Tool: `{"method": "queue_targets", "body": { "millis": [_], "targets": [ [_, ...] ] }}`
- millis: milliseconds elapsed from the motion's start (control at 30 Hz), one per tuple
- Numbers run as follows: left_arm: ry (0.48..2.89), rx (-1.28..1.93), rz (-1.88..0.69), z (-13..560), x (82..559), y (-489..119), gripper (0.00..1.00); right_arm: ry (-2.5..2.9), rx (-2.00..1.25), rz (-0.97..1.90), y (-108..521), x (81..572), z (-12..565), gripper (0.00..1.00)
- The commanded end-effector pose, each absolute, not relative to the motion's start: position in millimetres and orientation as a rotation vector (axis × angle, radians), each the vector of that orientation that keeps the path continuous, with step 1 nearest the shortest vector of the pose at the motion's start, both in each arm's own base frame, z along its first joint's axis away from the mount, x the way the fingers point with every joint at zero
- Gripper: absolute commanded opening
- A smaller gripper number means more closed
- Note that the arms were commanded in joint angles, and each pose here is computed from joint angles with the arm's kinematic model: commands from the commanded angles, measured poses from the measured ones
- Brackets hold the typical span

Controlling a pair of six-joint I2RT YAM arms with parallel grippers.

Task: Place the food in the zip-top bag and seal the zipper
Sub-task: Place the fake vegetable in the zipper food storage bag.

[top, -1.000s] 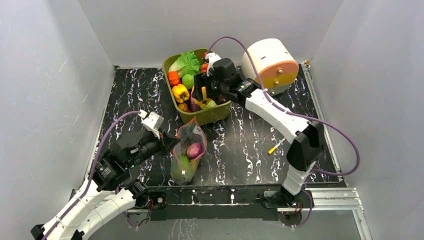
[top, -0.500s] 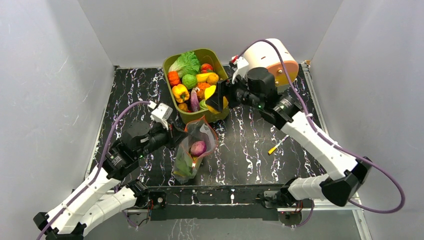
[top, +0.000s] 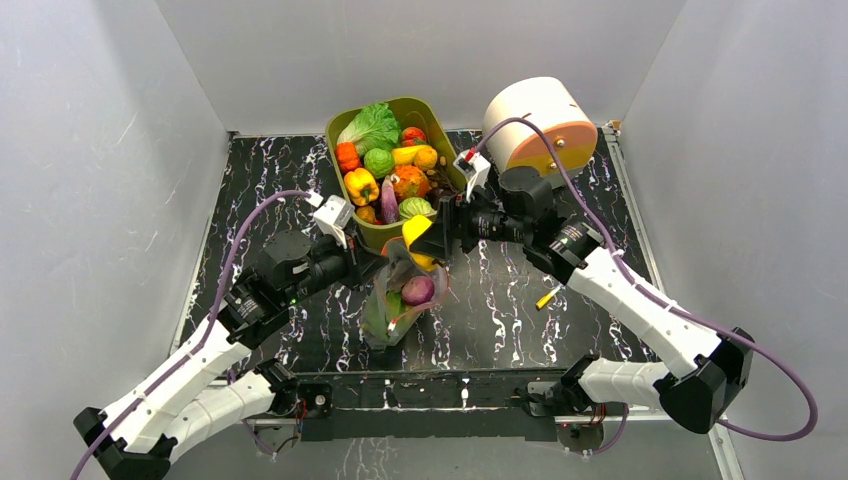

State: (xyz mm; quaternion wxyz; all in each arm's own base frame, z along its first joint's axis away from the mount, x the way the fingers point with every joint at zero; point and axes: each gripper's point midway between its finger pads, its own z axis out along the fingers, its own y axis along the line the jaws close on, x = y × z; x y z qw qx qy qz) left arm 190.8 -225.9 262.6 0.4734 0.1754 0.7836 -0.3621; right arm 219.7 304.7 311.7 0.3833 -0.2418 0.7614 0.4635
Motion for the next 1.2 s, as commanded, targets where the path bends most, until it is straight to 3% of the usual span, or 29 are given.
{"method": "queue_targets", "body": {
  "millis": [0, 300, 633, 967, 1067, 1167],
  "targets": [
    [1.783, 0.418, -0.972, 305.9, 191.7, -235.5, 0.0, 1.874, -0.621, 1.241, 314.9, 219.3, 323.1, 0.55],
    [1.799, 0.421, -0.957, 298.5, 191.0, -233.1, 0.0, 1.968, -0.63, 1.199, 321.1, 222.9, 296.1, 0.57],
    [1.805, 0.423, -0.955, 294.5, 191.0, -233.2, 0.0, 1.921, -0.664, 1.21, 342.1, 199.4, 329.1, 0.58],
    [1.807, 0.416, -0.963, 294.5, 188.1, -231.5, 0.0, 2.069, -0.636, 1.039, 341.5, 205.4, 285.3, 0.63],
    [1.809, 0.412, -0.963, 293.5, 187.5, -230.5, 0.0, 2.079, -0.644, 1.036, 342.2, 204.6, 279.6, 0.66],
    [1.812, 0.408, -0.964, 291.7, 187.4, -230.1, 0.0, 2.083, -0.644, 1.03, 341.8, 205.0, 279.4, 0.76]
  ]
}}
